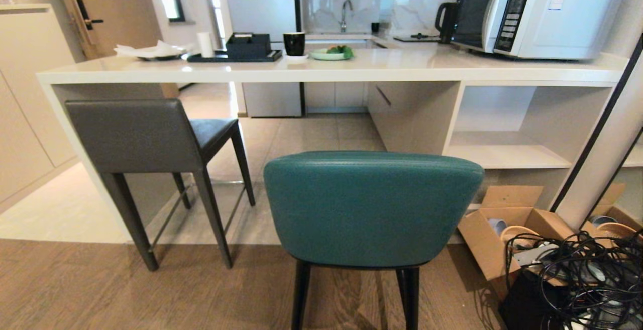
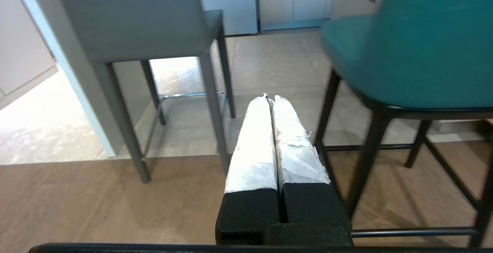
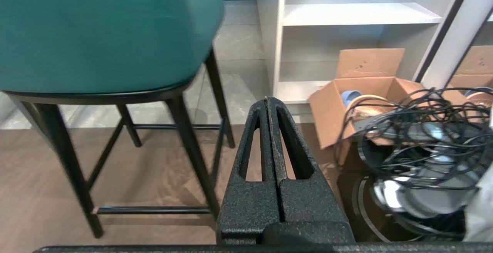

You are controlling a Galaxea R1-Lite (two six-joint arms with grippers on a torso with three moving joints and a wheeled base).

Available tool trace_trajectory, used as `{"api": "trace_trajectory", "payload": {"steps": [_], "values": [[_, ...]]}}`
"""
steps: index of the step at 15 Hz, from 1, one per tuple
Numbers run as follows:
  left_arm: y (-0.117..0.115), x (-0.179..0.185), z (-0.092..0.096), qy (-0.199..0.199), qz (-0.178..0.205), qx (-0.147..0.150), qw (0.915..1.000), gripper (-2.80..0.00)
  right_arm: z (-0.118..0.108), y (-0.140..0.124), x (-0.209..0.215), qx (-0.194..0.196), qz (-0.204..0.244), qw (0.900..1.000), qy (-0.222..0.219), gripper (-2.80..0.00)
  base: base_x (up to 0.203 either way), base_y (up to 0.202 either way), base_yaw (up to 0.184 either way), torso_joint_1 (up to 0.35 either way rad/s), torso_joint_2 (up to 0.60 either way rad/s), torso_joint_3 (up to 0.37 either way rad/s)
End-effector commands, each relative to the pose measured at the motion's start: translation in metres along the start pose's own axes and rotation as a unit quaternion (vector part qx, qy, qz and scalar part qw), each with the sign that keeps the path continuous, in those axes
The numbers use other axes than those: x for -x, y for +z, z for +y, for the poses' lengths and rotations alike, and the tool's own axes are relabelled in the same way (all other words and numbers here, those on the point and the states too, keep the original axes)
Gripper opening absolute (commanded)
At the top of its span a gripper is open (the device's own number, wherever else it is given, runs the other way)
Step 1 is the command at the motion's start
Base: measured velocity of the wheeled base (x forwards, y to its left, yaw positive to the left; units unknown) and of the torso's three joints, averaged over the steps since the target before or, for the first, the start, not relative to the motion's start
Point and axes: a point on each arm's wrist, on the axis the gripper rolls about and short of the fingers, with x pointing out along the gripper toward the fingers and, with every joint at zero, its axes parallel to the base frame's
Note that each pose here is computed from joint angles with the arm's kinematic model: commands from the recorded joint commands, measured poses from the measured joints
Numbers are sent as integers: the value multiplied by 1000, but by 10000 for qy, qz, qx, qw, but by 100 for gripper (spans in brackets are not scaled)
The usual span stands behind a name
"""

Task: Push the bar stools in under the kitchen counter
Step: Pull the gray chair out from under the dining table

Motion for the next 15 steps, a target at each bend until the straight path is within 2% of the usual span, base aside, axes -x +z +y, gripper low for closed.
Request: {"api": "trace_trajectory", "payload": {"steps": [1,15], "values": [[-11,-2,-1,-16,201,8,9998,-280,0,0,0,5,14,10000,10,-280,0,199,-2,6,1,9],[-11,-2,-1,-16,201,8,9998,-280,0,0,0,-44,10,10000,1,-280,0,198,-1,2,4,2]]}}
